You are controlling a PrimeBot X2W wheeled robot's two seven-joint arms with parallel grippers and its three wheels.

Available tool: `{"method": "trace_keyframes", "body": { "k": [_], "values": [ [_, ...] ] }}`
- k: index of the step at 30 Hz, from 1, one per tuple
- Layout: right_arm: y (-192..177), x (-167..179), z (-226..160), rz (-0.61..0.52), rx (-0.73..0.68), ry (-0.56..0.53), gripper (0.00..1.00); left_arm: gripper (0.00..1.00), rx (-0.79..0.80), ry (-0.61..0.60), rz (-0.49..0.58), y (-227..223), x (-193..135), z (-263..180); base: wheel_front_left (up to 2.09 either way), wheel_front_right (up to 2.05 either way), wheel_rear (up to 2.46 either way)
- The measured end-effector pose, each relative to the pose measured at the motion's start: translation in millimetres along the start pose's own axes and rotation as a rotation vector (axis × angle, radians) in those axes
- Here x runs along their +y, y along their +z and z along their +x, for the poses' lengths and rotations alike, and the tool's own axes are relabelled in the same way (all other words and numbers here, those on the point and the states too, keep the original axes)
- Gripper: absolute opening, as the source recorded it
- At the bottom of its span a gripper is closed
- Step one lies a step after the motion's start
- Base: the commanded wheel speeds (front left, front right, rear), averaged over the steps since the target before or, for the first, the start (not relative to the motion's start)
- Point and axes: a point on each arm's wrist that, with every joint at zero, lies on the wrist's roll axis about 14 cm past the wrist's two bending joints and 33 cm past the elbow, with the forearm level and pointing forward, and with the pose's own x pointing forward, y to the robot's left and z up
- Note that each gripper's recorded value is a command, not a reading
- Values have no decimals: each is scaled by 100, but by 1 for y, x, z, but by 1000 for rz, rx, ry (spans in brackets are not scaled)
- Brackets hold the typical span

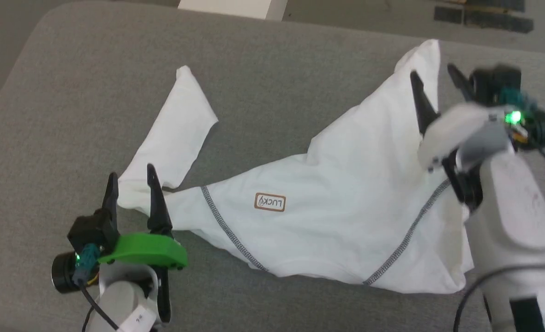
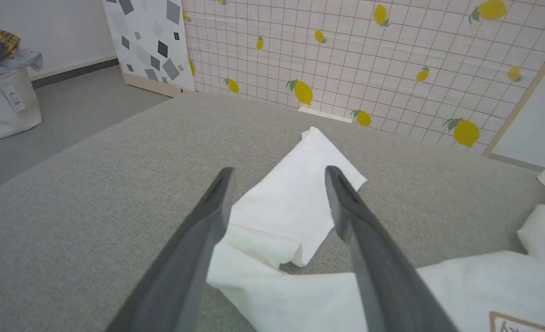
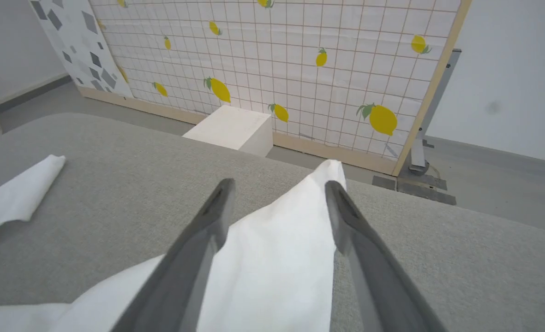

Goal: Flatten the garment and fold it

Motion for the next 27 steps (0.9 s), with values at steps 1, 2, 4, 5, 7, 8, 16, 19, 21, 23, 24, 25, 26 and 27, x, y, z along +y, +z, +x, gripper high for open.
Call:
{"method": "trace_keyframes", "body": {
  "k": [1,2,4,5,7,8,16,19,21,23,24,25,26,27],
  "values": [
    [0,-2,-13,-14,-21,-5,100,100,4,-7,3,-1,-1,-4,0,0,0],
    [-2,-4,-24,-25,-33,-10,100,100,7,-16,7,-2,-2,-7,0,0,0],
    [-6,-12,-54,-37,-50,-40,100,100,17,-39,13,-5,-5,-14,0,0,0],
    [-8,-16,-66,-41,-56,-57,100,100,23,-49,15,-7,-7,-17,0,0,0],
    [-11,-29,-96,-42,-65,-108,100,100,38,-73,15,-11,-10,-24,0,0,0],
    [-13,-35,-112,-42,-64,-135,100,100,41,-83,13,-12,-12,-27,0,0,0],
    [-47,-61,-200,29,42,-273,100,100,144,-150,11,-27,-30,-47,0,0,0],
    [-49,-62,-213,58,43,-287,100,100,259,-181,22,-48,-38,-60,0,0,0],
    [-43,-64,-218,64,25,-299,100,100,376,-210,25,-67,-45,-73,0,0,0],
    [-39,-67,-221,68,11,-309,100,100,461,-230,16,-80,-50,-83,0,0,0],
    [-39,-68,-222,68,10,-312,100,100,483,-231,7,-83,-51,-85,0,0,0],
    [-39,-68,-222,71,11,-312,100,100,495,-229,-5,-83,-52,-84,0,0,0],
    [-40,-67,-222,75,13,-310,100,100,501,-226,-15,-84,-52,-84,0,0,0],
    [-41,-66,-222,76,17,-307,100,100,512,-217,-29,-85,-51,-83,0,0,0]
  ]
}}
